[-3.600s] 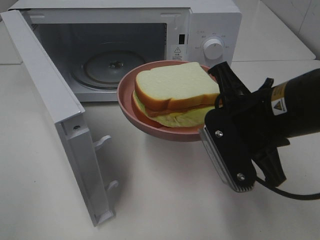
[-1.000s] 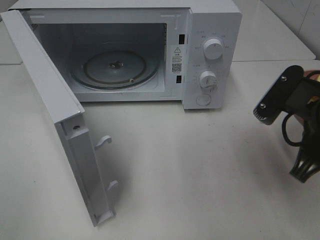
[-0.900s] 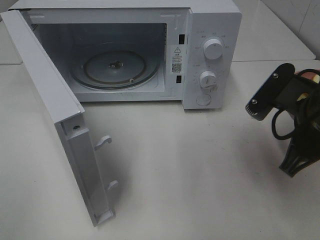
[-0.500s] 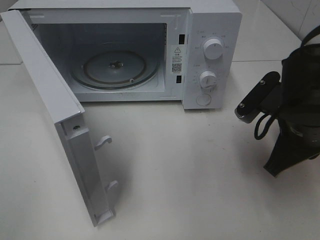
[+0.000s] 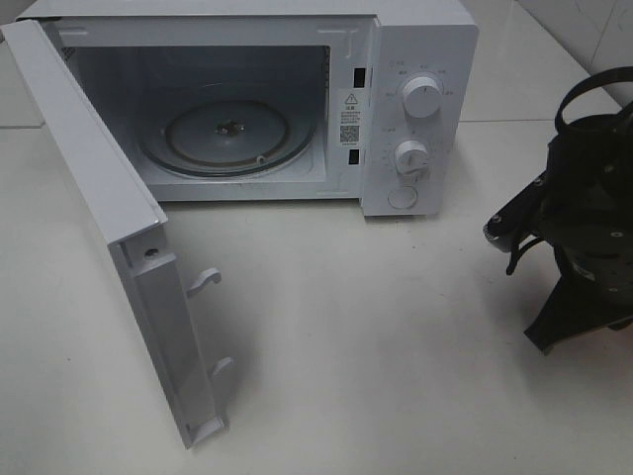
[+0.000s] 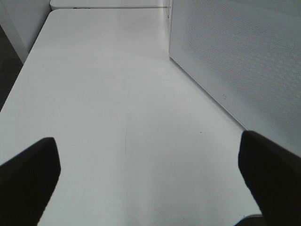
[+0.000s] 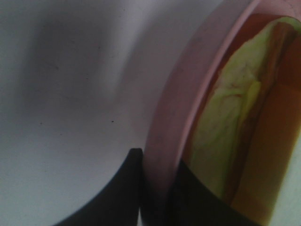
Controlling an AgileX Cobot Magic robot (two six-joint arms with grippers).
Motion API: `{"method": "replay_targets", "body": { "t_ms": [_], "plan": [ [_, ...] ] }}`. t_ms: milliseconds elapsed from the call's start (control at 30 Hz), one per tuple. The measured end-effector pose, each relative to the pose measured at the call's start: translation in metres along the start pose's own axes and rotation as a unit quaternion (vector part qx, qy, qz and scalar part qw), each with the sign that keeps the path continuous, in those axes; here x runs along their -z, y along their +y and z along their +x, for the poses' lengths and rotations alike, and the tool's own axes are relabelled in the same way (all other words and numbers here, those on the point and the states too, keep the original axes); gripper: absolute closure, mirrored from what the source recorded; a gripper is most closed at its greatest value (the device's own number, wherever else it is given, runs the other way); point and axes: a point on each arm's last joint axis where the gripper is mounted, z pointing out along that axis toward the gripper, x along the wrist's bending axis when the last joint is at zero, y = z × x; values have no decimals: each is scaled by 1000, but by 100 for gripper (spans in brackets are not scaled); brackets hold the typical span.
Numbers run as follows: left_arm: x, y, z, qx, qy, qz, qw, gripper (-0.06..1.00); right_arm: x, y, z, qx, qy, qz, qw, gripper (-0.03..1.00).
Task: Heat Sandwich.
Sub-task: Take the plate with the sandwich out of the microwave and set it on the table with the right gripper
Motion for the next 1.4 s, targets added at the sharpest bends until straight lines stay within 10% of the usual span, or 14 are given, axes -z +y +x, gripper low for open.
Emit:
{"method": "replay_targets", "body": {
  "t_ms": [1400],
  "plan": [
    [0, 0, 0, 0, 0, 0, 1000, -3, -56, 9, 25, -43, -12, 45, 998, 84]
  ]
}}
